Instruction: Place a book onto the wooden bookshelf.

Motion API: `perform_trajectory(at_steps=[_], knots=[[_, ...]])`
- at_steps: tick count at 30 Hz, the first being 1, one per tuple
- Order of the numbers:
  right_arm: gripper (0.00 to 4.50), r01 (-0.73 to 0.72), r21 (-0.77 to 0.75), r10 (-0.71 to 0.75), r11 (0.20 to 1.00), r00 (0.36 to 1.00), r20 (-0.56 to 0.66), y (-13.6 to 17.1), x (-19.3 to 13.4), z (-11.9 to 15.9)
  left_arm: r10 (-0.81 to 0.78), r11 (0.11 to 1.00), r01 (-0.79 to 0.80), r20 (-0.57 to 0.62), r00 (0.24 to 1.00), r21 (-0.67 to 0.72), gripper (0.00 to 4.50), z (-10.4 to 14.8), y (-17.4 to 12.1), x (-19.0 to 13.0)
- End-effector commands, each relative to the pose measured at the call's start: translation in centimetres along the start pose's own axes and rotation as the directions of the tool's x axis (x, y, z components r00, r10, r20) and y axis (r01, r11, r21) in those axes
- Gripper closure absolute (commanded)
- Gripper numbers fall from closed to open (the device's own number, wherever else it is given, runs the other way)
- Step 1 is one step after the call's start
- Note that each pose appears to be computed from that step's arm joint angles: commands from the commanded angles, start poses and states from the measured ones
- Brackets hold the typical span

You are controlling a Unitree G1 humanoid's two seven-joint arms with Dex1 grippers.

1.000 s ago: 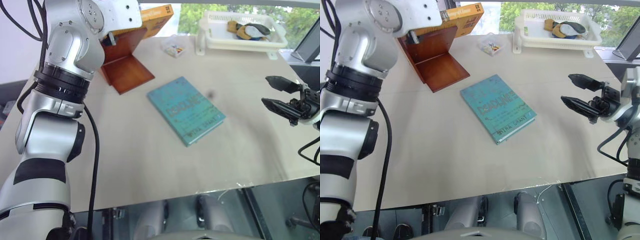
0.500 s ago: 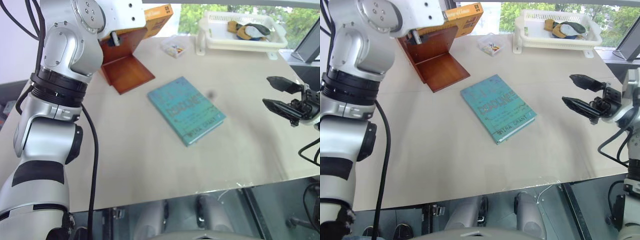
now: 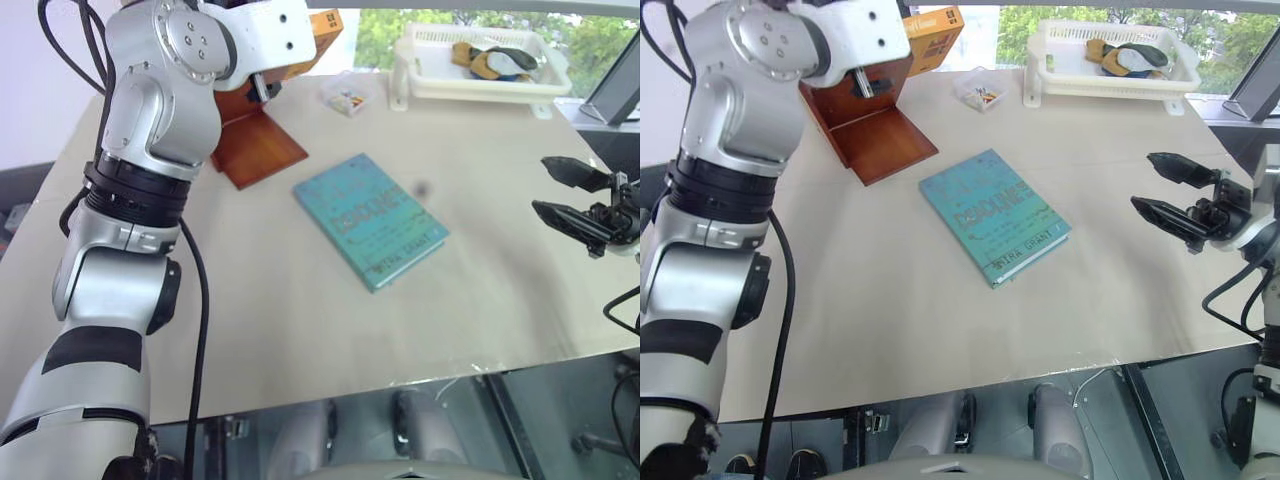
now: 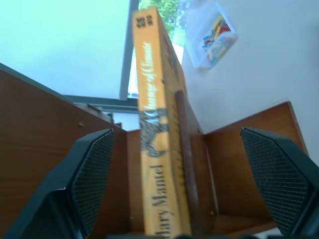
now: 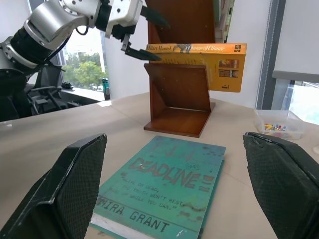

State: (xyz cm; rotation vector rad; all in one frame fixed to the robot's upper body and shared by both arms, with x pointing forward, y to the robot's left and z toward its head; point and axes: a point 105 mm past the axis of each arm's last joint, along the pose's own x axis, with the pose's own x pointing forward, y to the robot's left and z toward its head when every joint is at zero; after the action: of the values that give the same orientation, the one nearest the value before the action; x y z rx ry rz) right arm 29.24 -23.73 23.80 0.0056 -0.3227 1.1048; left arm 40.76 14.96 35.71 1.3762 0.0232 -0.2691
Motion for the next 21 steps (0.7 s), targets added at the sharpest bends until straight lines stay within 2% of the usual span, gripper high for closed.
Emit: perform_trajectory(at_steps=[1, 7, 21], knots=[[0.00, -0.005, -0.066, 0.006, 0.998, 1.000, 0.017, 0.3, -0.2, 1.7, 0.095, 0.995, -0.095, -0.005, 0.995, -0.010, 0.08, -0.3, 1.4, -0.2], [0.00, 0.003, -0.070, -0.002, 0.998, 1.000, 0.015, 0.4, -0.4, 1.8, 0.099, 0.994, -0.095, -0.111, 0.989, 0.047, 0.08, -2.7, 1.3, 0.3], [0.00, 0.019, -0.071, -0.018, 0.997, 1.000, 0.015, 0.5, -0.8, 1.7, 0.096, 0.995, -0.089, -0.213, 0.972, 0.042, 0.08, -6.1, 1.4, 1.0]])
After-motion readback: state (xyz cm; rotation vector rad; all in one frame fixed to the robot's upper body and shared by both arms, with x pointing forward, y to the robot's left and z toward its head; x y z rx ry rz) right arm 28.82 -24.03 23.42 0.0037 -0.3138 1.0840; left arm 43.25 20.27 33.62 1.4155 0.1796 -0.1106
